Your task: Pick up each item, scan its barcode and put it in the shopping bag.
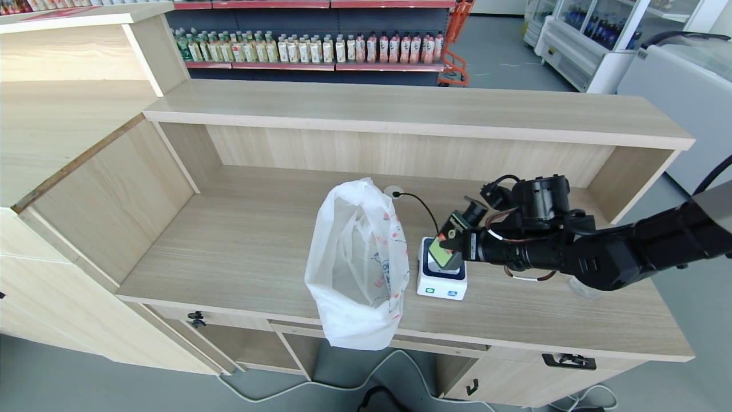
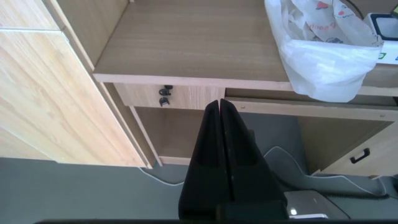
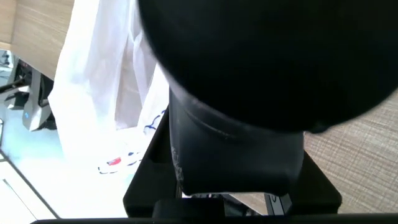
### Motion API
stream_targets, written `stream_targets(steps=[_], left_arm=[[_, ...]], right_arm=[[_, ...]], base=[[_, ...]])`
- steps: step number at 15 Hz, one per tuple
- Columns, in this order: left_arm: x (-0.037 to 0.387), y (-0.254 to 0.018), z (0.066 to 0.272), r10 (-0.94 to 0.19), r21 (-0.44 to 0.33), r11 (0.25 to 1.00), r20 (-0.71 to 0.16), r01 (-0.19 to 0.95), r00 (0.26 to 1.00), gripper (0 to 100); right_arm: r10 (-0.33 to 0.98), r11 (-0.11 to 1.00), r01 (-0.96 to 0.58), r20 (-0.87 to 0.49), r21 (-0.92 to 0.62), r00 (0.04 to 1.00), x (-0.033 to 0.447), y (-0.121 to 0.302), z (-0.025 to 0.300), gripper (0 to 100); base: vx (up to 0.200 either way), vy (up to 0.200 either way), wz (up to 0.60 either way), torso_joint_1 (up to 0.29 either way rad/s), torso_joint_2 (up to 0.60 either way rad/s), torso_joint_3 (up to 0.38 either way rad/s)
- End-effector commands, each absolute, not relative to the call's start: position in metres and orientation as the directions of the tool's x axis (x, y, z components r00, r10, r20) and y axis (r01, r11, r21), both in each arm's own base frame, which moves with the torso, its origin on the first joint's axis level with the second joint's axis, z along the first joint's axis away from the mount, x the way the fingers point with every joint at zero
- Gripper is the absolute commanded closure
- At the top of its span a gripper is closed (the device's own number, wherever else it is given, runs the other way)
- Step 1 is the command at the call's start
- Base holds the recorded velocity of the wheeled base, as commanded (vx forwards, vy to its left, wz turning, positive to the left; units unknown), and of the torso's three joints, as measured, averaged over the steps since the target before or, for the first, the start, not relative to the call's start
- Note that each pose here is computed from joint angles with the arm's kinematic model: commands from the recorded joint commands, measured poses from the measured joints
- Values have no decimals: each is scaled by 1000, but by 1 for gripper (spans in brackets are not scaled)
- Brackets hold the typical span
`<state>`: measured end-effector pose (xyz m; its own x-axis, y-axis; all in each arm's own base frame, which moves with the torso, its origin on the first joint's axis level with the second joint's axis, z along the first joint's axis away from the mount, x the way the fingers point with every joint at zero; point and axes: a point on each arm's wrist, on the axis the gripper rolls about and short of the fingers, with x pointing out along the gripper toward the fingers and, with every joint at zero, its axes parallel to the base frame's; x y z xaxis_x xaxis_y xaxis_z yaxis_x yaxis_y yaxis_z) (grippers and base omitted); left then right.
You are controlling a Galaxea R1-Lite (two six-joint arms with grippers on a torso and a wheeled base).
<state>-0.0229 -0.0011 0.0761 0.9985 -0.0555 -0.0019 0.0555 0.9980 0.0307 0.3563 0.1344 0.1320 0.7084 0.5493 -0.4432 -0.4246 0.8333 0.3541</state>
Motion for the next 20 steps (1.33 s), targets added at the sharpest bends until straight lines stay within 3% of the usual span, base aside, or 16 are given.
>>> stream_targets(steps=[1, 7, 20], left_arm=[[-23, -1, 76, -55, 31, 998, -2, 55, 998, 100], [-23, -1, 76, -55, 31, 998, -2, 55, 998, 100], [-23, -1, 76, -55, 31, 998, -2, 55, 998, 100]], right_arm=[[551, 833, -427, -451, 353, 702, 361, 139, 123, 100], [536, 843, -418, -448, 339, 715, 369, 145, 108, 100], [561, 826, -444, -424, 348, 711, 379, 154, 109, 100]], base=[[0, 0, 0, 0, 0, 0], [0, 0, 0, 0, 0, 0], [0, 0, 0, 0, 0, 0]])
